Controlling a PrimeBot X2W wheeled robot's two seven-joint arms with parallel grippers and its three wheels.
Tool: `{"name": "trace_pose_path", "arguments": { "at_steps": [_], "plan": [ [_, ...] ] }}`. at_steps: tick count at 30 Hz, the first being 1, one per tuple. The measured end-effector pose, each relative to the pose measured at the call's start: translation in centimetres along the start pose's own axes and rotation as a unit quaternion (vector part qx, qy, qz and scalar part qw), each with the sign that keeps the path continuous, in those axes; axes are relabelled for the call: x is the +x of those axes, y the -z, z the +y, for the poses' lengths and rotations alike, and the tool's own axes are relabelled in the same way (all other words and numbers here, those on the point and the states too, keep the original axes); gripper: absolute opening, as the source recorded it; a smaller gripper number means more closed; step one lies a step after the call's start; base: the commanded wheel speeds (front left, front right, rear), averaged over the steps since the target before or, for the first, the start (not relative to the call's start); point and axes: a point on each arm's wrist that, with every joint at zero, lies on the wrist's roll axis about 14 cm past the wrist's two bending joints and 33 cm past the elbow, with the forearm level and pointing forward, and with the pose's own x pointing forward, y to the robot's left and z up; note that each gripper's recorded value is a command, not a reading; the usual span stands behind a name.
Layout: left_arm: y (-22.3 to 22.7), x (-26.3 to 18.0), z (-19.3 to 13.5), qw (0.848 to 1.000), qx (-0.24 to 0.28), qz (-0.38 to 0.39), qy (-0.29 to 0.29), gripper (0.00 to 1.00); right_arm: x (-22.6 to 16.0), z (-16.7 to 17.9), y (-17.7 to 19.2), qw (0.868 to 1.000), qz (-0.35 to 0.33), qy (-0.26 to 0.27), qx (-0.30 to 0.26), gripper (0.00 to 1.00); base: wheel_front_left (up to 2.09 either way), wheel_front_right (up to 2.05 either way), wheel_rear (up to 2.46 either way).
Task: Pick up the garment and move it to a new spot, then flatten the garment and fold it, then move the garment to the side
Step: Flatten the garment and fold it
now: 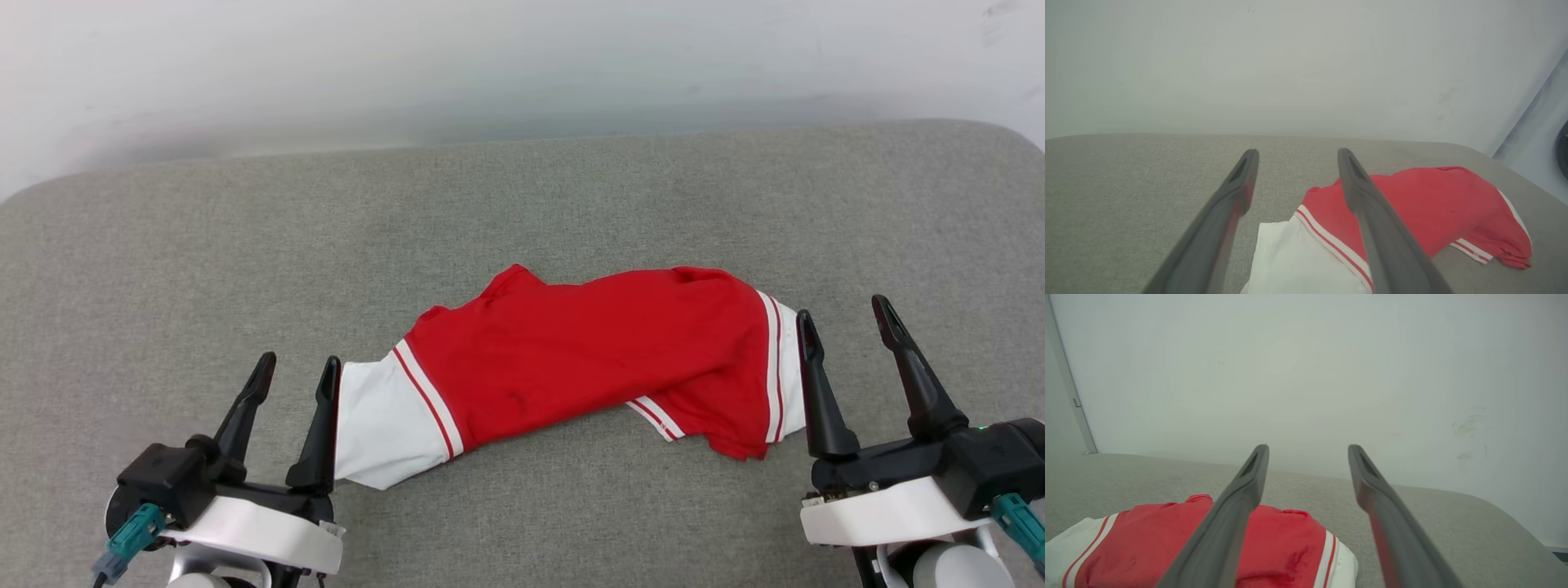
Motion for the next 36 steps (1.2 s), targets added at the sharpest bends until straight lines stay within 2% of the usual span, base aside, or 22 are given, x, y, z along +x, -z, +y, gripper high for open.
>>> {"name": "trace_pose_path", "arguments": {
  "at_steps": [4,11,14,17,20,22,27,30,31,32,33,36],
  "plan": [
    [1.4,0.0,0.2,1.0,0.01,0.023,0.004,1.0,0.0,-0.1,0.3,1.0,0.004,0.002,0.0,1.0,0.0,0.0,0.0],
    [4.3,0.6,0.0,0.99,0.023,0.138,0.025,1.0,0.0,-0.6,1.6,1.0,0.021,0.008,0.0,1.0,0.0,0.0,0.0],
    [6.1,0.2,0.3,0.975,0.035,0.217,0.029,1.0,0.2,-0.7,2.4,0.999,0.031,0.009,0.002,1.0,0.0,0.0,0.0],
    [8.0,-0.7,1.1,0.953,0.056,0.298,0.022,1.0,0.5,-0.8,3.1,0.999,0.039,0.009,0.002,1.0,0.0,0.0,0.0],
    [9.0,-1.1,2.2,0.937,0.066,0.343,0.0,1.0,0.8,-0.8,3.7,0.999,0.045,0.009,0.003,1.0,0.0,0.0,0.0],
    [10.3,-1.8,2.9,0.921,0.077,0.382,-0.007,1.0,1.1,-0.9,4.0,0.999,0.047,0.009,0.003,1.0,0.0,0.0,0.0],
    [12.7,-2.7,3.1,0.897,0.071,0.437,-0.013,1.0,1.2,-1.1,4.9,0.998,0.057,0.013,0.005,1.0,0.0,0.0,0.0],
    [13.7,-3.1,3.5,0.888,0.07,0.453,-0.019,1.0,1.3,-1.3,5.2,0.998,0.061,0.014,0.005,1.0,0.0,0.0,0.0],
    [14.0,-3.1,3.5,0.888,0.066,0.455,-0.021,0.74,1.3,-1.3,5.3,0.998,0.062,0.015,0.004,1.0,0.0,0.0,0.0],
    [14.1,-3.1,3.6,0.888,0.064,0.454,-0.023,0.31,1.3,-1.4,5.4,0.998,0.064,0.016,0.004,1.0,0.0,0.0,0.0],
    [14.2,-2.9,3.8,0.891,0.061,0.449,-0.028,0.0,1.3,-1.4,5.5,0.998,0.064,0.016,0.004,1.0,0.0,0.0,0.0],
    [13.3,-1.6,4.4,0.908,0.061,0.412,-0.039,0.0,1.3,-1.3,5.6,0.998,0.065,0.014,0.005,1.0,0.0,0.0,0.0]
  ]
}}
